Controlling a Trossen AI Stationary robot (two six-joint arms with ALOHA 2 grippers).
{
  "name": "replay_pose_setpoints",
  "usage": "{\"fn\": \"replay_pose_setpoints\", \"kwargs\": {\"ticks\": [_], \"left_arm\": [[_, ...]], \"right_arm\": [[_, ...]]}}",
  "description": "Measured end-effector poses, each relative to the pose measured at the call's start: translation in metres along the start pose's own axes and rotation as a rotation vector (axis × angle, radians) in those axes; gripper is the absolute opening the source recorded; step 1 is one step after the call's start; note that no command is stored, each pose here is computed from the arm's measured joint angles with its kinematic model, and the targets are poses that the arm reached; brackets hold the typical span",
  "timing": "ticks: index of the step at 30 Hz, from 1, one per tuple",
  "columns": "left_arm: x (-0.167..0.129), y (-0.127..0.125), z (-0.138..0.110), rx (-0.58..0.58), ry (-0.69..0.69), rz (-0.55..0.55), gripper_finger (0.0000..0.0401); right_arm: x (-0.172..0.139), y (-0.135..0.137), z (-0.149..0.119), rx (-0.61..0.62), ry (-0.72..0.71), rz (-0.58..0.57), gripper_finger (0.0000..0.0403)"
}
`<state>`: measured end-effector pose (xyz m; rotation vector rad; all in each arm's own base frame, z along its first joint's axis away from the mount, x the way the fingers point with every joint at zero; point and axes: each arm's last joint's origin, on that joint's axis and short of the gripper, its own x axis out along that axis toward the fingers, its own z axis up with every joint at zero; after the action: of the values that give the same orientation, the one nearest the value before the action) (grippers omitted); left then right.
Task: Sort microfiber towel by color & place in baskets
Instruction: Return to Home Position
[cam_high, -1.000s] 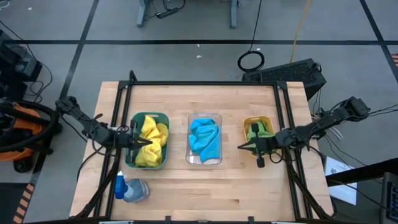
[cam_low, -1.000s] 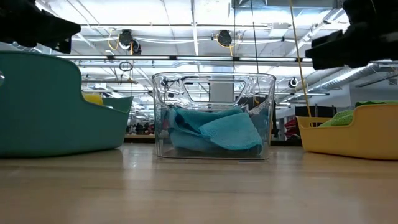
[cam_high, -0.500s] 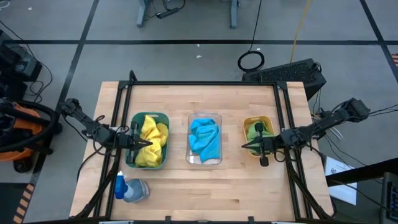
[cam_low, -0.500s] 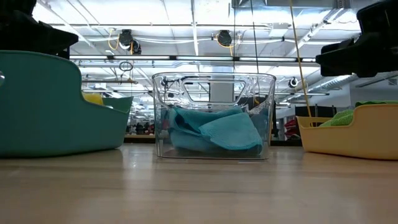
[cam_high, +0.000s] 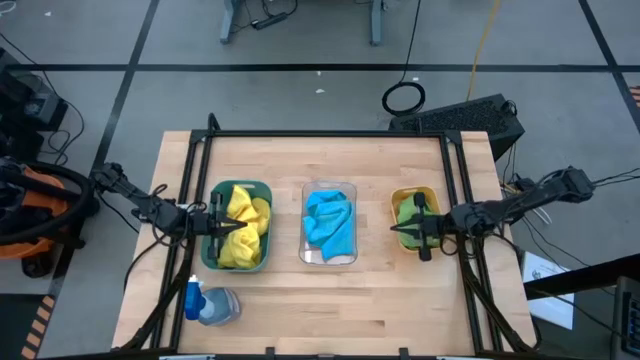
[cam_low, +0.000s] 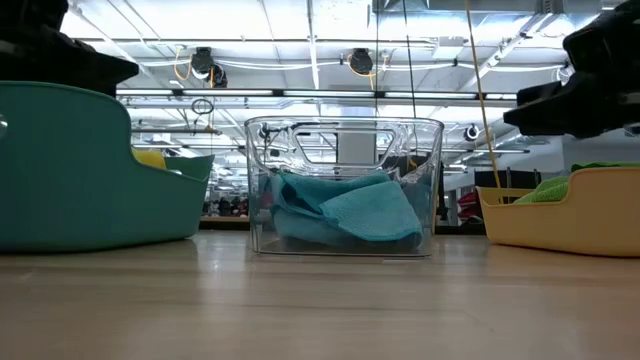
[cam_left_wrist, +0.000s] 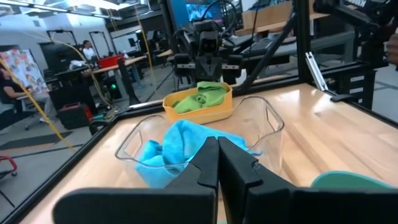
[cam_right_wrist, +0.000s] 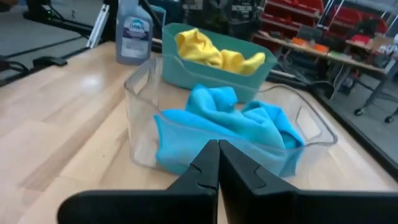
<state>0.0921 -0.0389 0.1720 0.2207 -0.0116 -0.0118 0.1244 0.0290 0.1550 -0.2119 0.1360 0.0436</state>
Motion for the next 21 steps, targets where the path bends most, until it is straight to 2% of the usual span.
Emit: {"fn": "replay_pose_setpoints", "kwargs": {"ticks": [5, 9, 21], "left_arm": [[0.000, 0.000, 0.001, -0.036, -0.010, -0.004, 0.0005], [0.000, 0.000, 0.001, -0.036, -0.008, -0.006, 0.0005], [0.000, -0.002, -0.005, -0.077, 0.006, -0.022, 0.0005]], "right_arm": [[-0.006, -0.003, 0.002, 0.011, -0.039, 0.072, 0.0000], [-0.011, -0.007, 0.006, -0.029, -0.104, 0.113, 0.0000], [-0.018, -0.026, 0.002, -0.017, -0.095, 0.022, 0.0000]]}}
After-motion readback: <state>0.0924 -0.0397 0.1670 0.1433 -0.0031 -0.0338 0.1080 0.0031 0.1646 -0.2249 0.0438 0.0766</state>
